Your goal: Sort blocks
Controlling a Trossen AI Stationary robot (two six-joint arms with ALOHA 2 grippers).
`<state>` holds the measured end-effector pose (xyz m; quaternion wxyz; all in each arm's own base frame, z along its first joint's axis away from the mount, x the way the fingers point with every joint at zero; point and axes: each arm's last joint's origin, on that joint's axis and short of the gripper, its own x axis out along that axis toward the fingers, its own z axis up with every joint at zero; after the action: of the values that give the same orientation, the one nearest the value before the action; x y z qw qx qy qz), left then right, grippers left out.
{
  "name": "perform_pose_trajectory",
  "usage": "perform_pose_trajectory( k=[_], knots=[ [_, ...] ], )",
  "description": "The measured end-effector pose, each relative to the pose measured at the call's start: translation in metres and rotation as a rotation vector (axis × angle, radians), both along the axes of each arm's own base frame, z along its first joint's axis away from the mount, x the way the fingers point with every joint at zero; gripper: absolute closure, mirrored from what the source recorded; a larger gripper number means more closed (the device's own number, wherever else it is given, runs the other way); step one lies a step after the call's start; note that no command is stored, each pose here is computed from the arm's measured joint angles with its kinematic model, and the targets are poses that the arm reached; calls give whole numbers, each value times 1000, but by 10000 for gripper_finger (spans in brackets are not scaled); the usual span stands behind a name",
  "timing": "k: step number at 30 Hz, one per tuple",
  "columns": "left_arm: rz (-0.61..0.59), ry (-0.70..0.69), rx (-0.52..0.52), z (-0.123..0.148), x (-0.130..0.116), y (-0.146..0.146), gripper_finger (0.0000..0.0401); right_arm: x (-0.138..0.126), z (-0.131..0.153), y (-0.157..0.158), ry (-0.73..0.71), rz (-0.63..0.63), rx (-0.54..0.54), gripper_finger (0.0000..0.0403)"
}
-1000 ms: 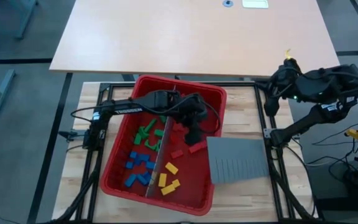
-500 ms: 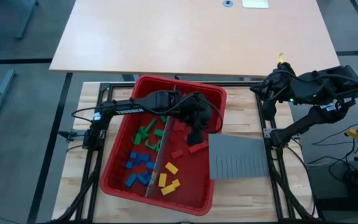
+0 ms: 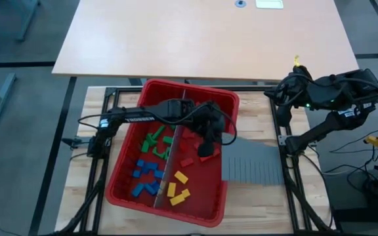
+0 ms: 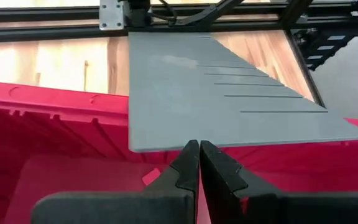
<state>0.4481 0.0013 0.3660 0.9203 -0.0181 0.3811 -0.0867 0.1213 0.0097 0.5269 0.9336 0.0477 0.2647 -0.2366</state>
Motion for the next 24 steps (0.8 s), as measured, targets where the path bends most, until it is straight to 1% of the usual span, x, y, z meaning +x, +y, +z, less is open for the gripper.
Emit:
perform_pose_trajectory(
  k=[2,5,7,9,11,14,18,20,21,24],
  knots=[
    [51,0,50,-2,1,2,401,0,0,0,-4,-4,6,403],
    [173,5,167,-3,1,7,401,0,0,0,-6,-9,11,403],
    [217,-17,218,-1,3,10,401,2,0,0,-2,-9,10,403],
    [230,-40,237,0,4,12,401,3,-1,1,0,-9,9,403],
    [224,-56,243,1,5,12,401,5,-1,1,6,-8,8,403],
    [214,-63,233,-6,9,12,401,6,-2,1,9,-8,7,403],
    [133,-31,158,-19,10,9,401,8,-2,2,14,-5,3,403],
    [111,-31,137,-22,11,7,401,8,-2,2,14,-5,3,403],
    [93,-33,127,-27,13,2,401,8,-2,2,15,-5,2,403],
    [32,-30,94,-28,13,-9,401,7,-2,1,14,-5,0,403]
  ],
)
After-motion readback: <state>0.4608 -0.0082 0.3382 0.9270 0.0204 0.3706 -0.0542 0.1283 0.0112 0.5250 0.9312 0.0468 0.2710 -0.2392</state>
